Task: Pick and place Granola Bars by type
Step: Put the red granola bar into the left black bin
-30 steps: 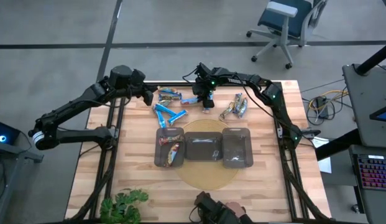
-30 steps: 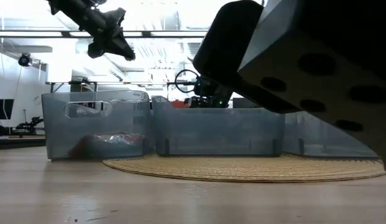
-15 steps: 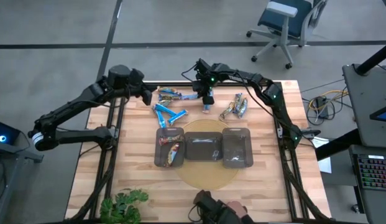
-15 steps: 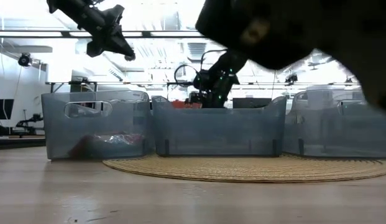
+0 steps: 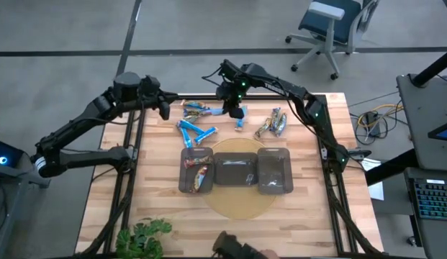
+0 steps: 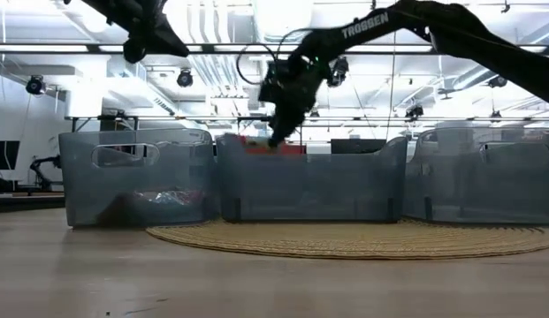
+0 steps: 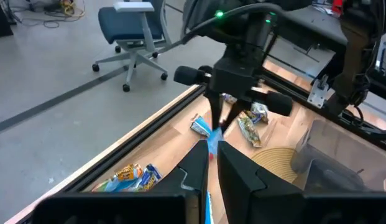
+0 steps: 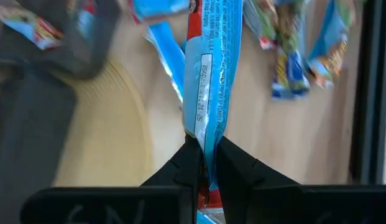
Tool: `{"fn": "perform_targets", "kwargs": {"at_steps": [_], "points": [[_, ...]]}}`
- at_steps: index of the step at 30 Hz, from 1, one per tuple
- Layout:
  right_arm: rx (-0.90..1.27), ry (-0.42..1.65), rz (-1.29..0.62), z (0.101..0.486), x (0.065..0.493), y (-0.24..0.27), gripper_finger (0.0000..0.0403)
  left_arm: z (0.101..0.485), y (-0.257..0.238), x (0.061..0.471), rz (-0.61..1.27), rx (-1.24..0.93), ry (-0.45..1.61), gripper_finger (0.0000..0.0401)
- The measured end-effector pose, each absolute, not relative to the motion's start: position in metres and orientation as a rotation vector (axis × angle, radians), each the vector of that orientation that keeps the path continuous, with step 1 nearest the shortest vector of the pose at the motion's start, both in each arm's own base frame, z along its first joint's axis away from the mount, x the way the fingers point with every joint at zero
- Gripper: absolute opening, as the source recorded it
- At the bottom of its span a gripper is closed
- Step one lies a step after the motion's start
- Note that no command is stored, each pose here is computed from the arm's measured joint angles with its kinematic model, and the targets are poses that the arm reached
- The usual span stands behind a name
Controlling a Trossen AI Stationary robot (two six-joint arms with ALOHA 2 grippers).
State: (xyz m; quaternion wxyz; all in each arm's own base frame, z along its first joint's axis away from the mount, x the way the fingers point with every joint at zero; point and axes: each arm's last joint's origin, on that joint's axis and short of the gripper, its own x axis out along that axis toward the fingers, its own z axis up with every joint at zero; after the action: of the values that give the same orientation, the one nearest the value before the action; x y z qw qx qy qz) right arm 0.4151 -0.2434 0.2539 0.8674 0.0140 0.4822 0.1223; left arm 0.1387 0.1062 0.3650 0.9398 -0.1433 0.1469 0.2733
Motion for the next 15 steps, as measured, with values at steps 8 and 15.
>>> {"fn": "perform_targets", "kwargs": {"at_steps": [8, 15], "points": [[0.021, 0.992, 0.323, 0.283, 0.437, -0.188, 0.0031, 0.373, 0.095, 0.125, 0.555, -0.272, 0.251, 0.0018], [0.034, 0.985, 0.376, 0.300, 0.450, -0.132, 0.0031, 0.380, 0.086, 0.114, 0.553, -0.252, 0.205, 0.0018]]}}
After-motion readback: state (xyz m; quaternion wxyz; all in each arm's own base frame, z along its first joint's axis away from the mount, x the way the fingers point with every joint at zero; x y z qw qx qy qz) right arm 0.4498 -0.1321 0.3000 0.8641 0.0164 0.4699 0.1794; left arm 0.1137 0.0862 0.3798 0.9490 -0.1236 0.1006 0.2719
